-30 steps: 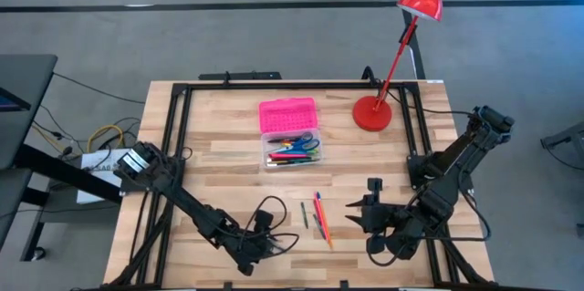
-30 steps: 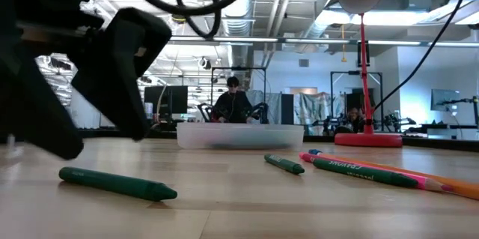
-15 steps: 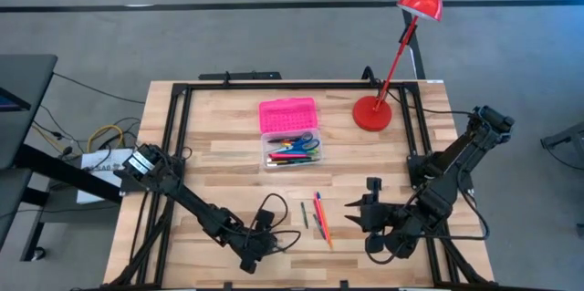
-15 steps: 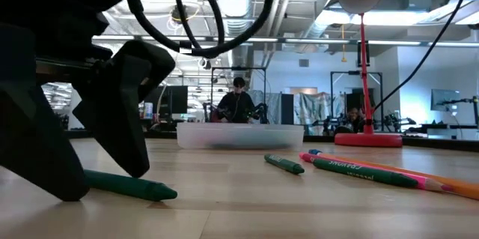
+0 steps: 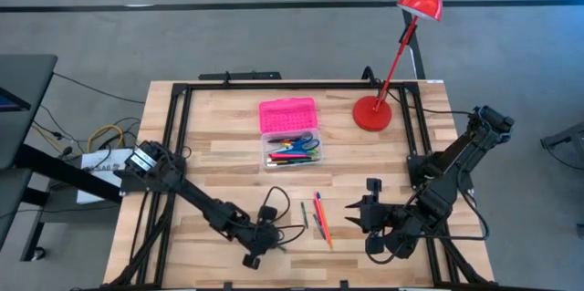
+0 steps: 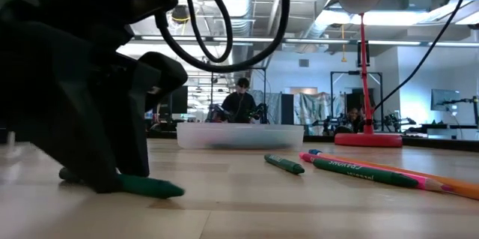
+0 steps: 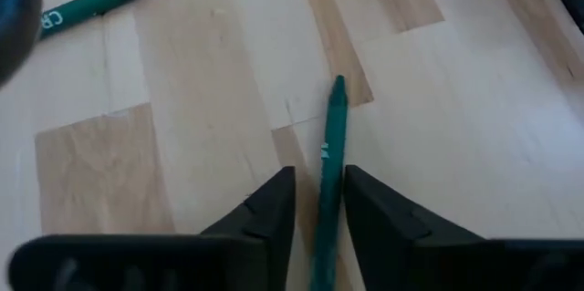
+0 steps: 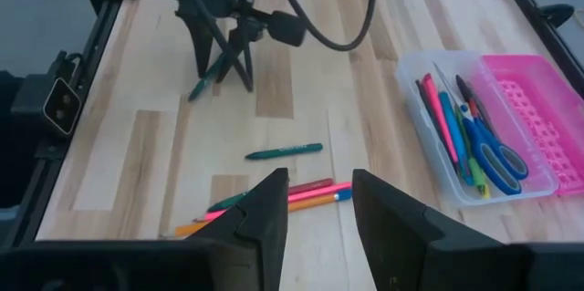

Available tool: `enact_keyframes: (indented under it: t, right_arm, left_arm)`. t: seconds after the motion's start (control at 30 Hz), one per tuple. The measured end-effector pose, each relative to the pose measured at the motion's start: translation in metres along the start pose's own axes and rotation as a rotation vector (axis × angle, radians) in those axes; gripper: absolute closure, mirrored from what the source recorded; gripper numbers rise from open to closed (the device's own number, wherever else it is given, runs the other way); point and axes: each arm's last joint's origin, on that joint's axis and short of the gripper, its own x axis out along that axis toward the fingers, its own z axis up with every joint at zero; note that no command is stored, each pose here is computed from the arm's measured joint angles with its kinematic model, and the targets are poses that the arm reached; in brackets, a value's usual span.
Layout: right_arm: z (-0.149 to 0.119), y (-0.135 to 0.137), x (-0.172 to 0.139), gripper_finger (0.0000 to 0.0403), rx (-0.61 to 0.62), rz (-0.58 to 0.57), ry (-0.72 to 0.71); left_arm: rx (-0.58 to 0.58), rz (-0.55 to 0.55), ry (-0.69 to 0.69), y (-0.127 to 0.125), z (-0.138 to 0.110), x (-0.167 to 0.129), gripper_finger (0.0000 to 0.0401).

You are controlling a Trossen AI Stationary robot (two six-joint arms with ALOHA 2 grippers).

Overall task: Pick & place school supplies into a supply box
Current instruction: Put the green crayon into the pink supply box

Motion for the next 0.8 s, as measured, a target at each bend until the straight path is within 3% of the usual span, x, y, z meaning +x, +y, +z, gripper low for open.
enact_keyframes:
  t: [0.37,0.8]
  right_arm:
    - [0.0,0.0,0.0,0.0285,0.004,0.001,0.001]
    - [-0.0005,0.0007,0.0,0.0285,0.025,0.024,0.015]
  left_arm:
    - [-0.011,-0.006,0.059,0.0037,-0.0044,0.0003,0.0376]
    - [-0.034,-0.054,0.089,0.0101,-0.0043,0.0009,0.0357]
